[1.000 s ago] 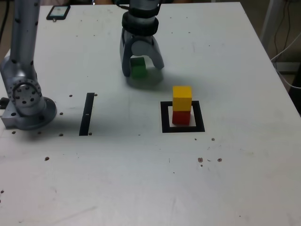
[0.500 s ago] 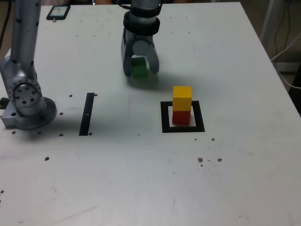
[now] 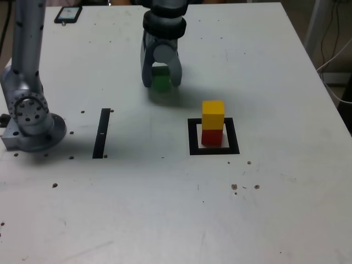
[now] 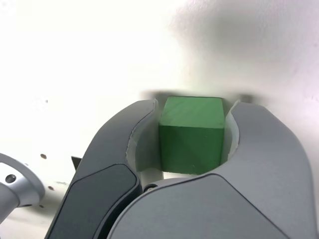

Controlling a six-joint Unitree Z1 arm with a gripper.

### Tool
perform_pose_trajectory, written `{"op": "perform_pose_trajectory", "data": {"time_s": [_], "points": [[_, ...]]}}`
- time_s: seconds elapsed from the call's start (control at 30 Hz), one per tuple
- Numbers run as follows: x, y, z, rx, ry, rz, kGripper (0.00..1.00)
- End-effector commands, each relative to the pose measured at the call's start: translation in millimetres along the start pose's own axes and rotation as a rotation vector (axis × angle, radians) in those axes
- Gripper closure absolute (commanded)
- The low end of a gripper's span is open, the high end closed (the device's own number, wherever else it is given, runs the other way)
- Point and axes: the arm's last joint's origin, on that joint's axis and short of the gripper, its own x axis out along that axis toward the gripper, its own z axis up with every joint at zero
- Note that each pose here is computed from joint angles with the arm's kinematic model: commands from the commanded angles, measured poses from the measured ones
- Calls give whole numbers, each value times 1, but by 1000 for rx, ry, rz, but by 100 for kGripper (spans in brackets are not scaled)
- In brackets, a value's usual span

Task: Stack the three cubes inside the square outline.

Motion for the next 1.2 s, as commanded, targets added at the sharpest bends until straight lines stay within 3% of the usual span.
{"op": "perform_pose_trajectory", "data": {"time_s": [0.0,0.2,0.43,0.73,1.17], "points": [[-18,-8,-1,24,-25,16,93],[-75,-46,-4,92,-66,31,93],[-115,-104,-6,160,-147,6,93],[-120,-158,-8,224,-151,16,93],[-113,-175,12,250,-136,23,93]]}}
